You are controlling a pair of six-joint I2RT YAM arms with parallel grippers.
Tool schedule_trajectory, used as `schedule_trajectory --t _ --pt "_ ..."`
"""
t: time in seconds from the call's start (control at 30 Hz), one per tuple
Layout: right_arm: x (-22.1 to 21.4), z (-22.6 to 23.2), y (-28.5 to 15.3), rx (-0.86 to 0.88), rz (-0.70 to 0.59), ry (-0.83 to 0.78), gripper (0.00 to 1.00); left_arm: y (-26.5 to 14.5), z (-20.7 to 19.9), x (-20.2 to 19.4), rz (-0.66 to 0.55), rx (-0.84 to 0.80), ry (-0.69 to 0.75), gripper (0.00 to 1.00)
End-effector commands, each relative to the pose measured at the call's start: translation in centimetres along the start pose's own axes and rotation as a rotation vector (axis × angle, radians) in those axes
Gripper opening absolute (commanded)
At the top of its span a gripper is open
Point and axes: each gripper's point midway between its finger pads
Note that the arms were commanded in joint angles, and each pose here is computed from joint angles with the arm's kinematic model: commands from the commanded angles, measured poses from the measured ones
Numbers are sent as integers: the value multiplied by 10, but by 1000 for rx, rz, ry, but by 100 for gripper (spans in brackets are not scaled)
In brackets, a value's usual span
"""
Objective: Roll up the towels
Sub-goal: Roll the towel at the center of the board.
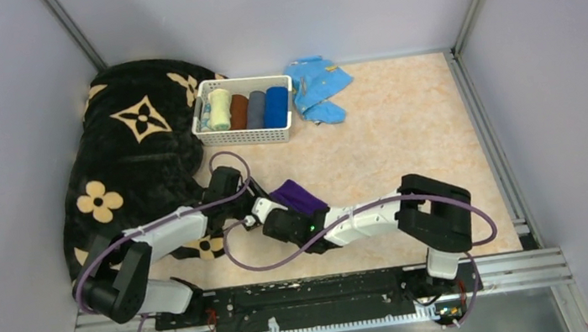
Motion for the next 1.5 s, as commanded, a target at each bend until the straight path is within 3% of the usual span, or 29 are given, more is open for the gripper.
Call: schedule_trajectory --t 0.0,0.13,0.33,0.5,0.63,0.8,0.97,1.17,1.47 --pt "-2 29 -2 254 -24 100 23 -8 26 -1 -33 70 6 70" --pt "21 37 -28 564 -173 299 17 -26 13 5 -88 -8 20 73" --pt "30 44 -44 947 -263 536 17 -48 4 -1 -93 -109 38 75" --pt "29 38 -44 1159 -292 729 17 -49 7 -9 -73 -158 29 76" --pt "21 30 -30 1206 -268 862 17 -41 6 -12 -41 -166 18 73" --pt "9 31 -17 1172 -198 930 22 -21 19 -14 3 -75 9 66" --pt "-1 15 -8 981 -144 866 39 -9 37 -16 22 22 -34 62" --pt "1 -30 -26 626 -169 658 61 -8 57 -13 -8 117 -59 61" --pt "36 -39 -56 223 -225 275 68 -8 61 -10 -23 150 -57 62"
Point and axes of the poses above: each gripper's point midway between its finger pads, its own y axis out along the fingers, its own z axis along the line the jaws close on, x = y × z, and after that the axes turned 11 degrees about -y, right-handed
